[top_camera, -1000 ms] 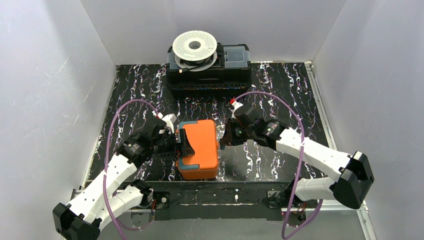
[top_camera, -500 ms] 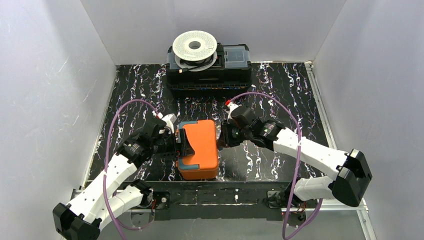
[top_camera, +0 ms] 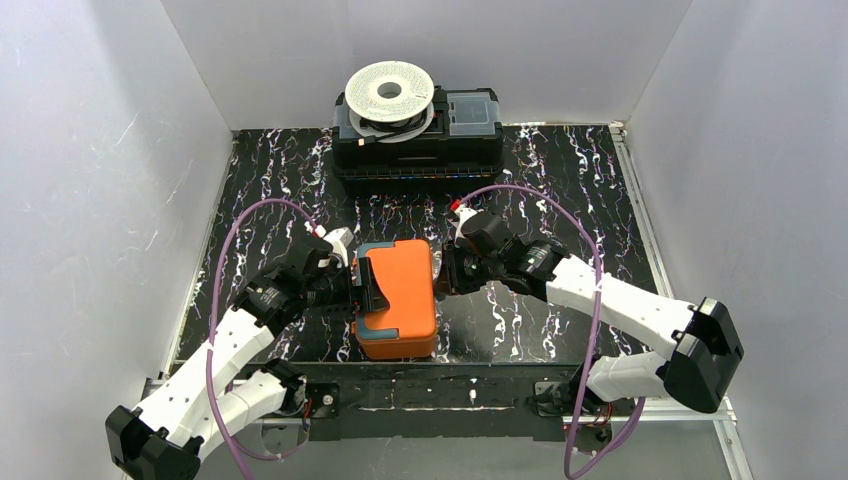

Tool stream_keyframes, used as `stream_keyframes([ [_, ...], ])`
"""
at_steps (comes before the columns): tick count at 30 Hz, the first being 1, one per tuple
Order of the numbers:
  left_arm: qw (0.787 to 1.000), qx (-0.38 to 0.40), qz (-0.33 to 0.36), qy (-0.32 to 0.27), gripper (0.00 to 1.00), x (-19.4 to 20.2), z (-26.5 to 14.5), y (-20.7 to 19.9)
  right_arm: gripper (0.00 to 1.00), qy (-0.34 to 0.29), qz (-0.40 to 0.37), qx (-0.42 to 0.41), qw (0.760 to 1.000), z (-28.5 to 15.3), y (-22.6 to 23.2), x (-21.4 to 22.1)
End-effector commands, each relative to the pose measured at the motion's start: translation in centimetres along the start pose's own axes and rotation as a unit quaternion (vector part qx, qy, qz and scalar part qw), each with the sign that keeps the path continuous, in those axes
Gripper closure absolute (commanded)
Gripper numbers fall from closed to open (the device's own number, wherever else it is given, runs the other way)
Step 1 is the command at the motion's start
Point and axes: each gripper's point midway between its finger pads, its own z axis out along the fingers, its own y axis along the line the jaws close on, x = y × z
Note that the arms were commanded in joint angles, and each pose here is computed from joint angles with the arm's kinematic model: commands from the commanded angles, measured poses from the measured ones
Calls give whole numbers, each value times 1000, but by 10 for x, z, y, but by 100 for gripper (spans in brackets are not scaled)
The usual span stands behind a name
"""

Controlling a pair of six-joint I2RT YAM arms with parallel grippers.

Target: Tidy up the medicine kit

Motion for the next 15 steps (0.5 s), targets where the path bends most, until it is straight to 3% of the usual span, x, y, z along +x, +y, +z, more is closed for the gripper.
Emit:
stream_keyframes([
  [1, 999, -37, 8, 37, 20, 20, 7, 21, 72, -21, 5, -64, 998, 3, 32, -12],
  [15, 998, -35, 7, 45, 20, 22, 9, 20, 73, -33, 54, -125, 990, 21, 40, -2],
])
